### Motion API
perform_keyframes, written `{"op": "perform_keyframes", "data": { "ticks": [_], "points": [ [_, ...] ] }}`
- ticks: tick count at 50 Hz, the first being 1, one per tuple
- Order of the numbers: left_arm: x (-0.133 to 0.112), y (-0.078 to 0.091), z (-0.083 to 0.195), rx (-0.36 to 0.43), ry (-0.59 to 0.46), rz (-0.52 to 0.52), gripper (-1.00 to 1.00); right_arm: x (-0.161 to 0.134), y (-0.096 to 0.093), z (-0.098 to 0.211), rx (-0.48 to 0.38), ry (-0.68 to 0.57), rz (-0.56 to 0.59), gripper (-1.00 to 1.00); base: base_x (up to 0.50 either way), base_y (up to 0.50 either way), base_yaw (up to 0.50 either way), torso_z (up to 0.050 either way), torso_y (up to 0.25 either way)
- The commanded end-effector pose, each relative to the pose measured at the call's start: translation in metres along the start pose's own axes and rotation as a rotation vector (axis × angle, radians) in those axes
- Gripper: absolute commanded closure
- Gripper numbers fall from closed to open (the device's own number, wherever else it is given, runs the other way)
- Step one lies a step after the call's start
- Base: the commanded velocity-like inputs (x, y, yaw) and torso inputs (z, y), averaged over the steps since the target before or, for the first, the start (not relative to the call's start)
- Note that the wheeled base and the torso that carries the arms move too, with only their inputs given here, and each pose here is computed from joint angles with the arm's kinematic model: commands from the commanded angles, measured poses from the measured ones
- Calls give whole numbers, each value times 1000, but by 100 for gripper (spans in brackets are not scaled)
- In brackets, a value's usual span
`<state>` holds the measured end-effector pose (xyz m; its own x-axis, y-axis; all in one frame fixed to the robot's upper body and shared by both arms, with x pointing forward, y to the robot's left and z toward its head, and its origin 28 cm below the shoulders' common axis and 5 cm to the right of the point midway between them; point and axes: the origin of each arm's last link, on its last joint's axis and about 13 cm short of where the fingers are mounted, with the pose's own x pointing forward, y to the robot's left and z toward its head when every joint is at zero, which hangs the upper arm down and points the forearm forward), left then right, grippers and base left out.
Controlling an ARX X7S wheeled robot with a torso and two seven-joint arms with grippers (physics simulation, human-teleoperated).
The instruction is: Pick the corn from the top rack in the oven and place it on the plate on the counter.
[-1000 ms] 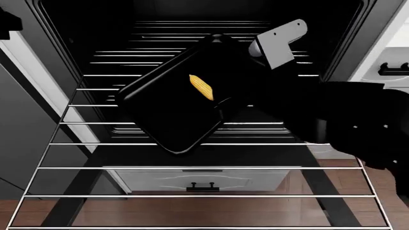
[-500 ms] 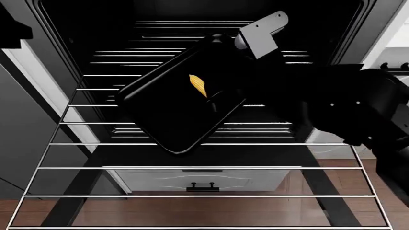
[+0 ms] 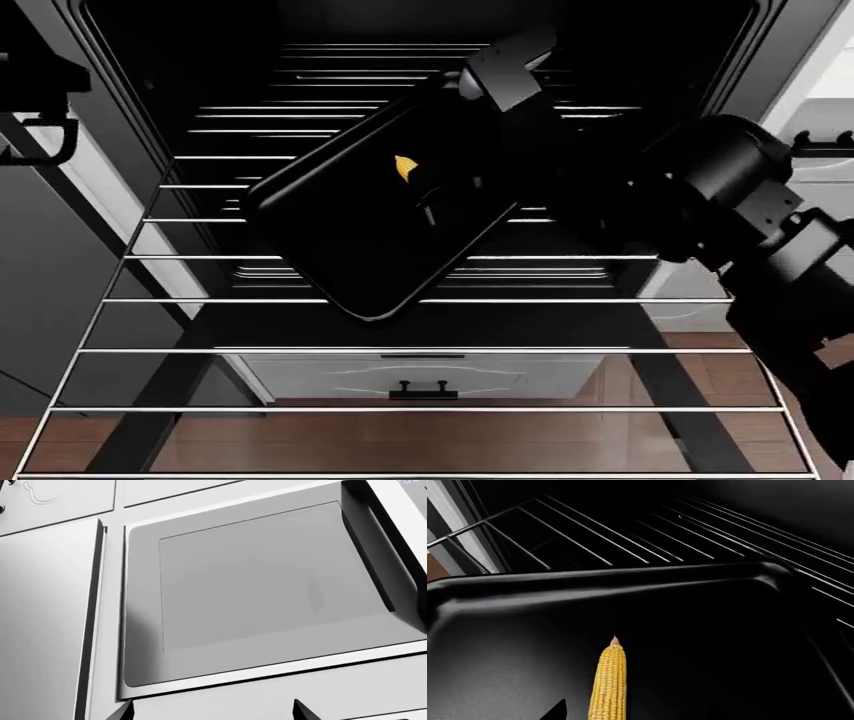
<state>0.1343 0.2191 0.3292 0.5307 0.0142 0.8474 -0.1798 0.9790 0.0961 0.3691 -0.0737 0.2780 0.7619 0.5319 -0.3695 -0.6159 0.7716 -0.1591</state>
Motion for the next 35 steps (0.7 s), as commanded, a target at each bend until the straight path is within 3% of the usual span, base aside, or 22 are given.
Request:
{"op": "perform_keyframes", "data": {
  "ticks": [1, 14, 35],
  "points": [
    [0, -2, 0, -1, 2, -3, -100, 7, -5, 11, -37, 50, 24, -100, 0, 0, 0, 0, 0],
    [-1, -1, -2, -1, 5, 0, -100, 19, -9, 7, -54, 170, 50, -100, 0, 0, 0, 0, 0],
    [-6, -5, -5, -20, 16, -9, -100, 21, -1, 9, -70, 146, 54, -100, 0, 0, 0, 0, 0]
  ]
}}
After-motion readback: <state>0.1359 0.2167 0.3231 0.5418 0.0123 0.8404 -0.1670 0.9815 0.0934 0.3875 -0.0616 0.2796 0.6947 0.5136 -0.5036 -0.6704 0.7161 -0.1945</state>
